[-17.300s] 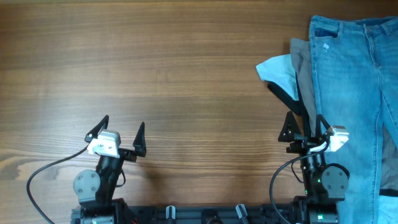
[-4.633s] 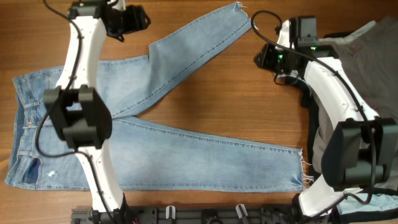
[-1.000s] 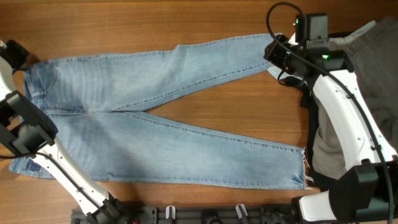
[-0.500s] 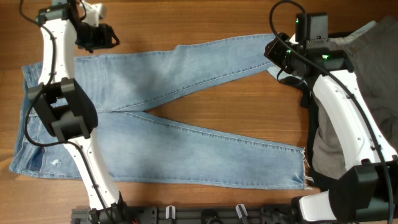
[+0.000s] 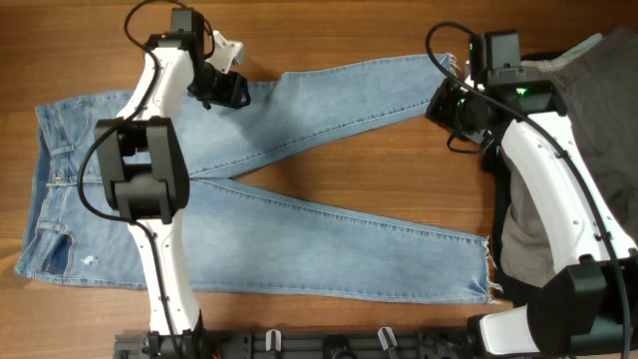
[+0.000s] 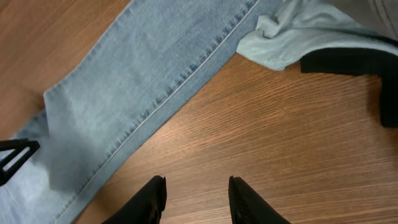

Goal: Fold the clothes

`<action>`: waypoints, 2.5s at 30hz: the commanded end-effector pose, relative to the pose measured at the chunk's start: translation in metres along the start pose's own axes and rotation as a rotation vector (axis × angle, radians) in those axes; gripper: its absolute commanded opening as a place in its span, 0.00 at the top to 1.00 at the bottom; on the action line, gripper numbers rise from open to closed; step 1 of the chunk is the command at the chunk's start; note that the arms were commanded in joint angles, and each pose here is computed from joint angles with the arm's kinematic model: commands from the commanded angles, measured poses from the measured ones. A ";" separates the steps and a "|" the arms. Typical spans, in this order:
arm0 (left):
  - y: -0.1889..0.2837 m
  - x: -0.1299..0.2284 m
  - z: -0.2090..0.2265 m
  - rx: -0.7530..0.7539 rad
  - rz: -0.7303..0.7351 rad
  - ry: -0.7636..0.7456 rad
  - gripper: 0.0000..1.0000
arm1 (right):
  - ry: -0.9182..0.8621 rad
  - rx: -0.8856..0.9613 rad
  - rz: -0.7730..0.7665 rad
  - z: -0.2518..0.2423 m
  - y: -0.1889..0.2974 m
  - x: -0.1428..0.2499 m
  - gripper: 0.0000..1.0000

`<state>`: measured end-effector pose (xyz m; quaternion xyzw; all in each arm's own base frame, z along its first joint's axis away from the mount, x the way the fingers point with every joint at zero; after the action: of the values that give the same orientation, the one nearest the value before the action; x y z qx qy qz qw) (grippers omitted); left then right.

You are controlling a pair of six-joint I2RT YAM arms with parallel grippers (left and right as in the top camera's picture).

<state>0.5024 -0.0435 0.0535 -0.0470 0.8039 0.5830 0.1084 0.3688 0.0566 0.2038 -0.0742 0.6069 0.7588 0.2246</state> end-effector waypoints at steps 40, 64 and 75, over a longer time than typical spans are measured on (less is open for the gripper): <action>-0.125 -0.009 -0.182 0.159 -0.105 -0.091 0.69 | 0.204 -0.139 0.044 0.016 -0.016 0.000 0.53; 0.089 0.017 0.127 -0.283 -0.077 0.684 0.67 | 0.189 0.004 0.008 -0.001 -0.017 -0.006 0.44; 0.060 0.118 0.318 -0.494 -0.055 1.109 0.91 | 0.096 0.001 -0.004 0.000 -0.017 -0.008 0.42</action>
<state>0.4568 0.2226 0.0484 -0.3663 0.6615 0.6102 -0.2363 0.3798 0.0600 0.1898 -0.1223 0.6155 0.7579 0.1786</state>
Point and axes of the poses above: each gripper's point midway between its finger pads, its own y axis back along the fingers, its own z axis along the line the jaws close on, x = y × z, the point moved 5 cm from there along y, back along the fingers, and after that the axes turned 15 degrees about y, right-handed, at the moved point
